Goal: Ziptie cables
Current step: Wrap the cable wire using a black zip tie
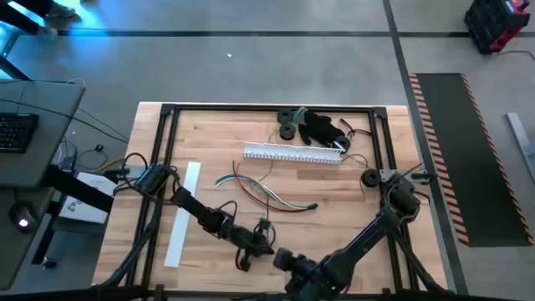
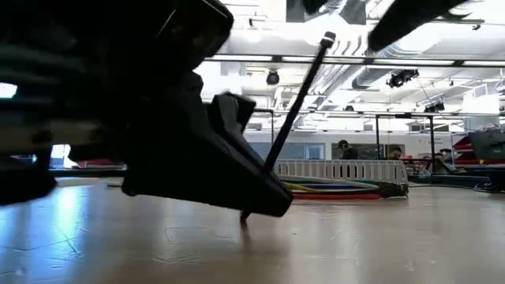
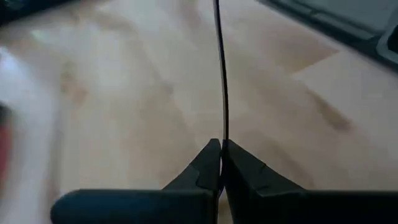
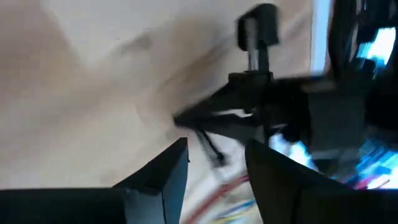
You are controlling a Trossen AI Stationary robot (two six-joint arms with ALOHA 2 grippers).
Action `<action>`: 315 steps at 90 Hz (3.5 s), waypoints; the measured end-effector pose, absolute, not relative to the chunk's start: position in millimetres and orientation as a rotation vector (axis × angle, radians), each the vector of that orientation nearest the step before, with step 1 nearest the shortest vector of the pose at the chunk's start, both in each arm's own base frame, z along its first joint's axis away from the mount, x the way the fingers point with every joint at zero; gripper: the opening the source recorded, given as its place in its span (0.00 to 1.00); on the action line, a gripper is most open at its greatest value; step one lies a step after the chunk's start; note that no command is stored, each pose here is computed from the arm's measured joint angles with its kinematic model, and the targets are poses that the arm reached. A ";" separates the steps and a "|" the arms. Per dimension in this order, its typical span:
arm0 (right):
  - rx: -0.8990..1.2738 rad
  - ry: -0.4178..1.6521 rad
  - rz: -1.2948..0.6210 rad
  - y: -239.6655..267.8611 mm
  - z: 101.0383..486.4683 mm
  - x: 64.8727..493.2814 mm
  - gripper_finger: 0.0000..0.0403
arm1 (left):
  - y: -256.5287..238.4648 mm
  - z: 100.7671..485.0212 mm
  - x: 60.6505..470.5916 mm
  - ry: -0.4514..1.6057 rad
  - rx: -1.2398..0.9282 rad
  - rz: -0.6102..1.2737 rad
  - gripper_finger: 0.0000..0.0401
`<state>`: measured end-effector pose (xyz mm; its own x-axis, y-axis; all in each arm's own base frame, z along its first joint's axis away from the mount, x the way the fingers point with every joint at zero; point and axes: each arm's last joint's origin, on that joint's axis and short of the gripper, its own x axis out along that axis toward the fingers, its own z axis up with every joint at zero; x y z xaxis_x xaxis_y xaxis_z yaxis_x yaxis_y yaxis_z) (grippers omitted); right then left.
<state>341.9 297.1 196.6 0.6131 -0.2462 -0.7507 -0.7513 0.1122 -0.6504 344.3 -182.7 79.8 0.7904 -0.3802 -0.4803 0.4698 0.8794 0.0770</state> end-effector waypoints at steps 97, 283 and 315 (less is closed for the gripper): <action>-1.830 0.715 0.957 303.1 162.8 358.2 0.33 | -160.8 75.1 349.7 0.618 -0.065 -0.723 0.00; -0.478 0.773 0.050 323.8 202.6 338.7 0.00 | -132.4 155.8 317.2 0.811 0.144 -0.531 0.00; -0.988 0.942 0.177 311.5 195.8 320.7 0.10 | -130.9 154.8 318.3 0.819 0.098 -0.563 0.00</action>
<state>320.7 311.5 195.8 0.6089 -0.2703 -0.7458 -0.5221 0.5713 -0.6333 318.3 -130.9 154.8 0.5455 -0.4372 -0.7150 0.5109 0.8498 -0.1299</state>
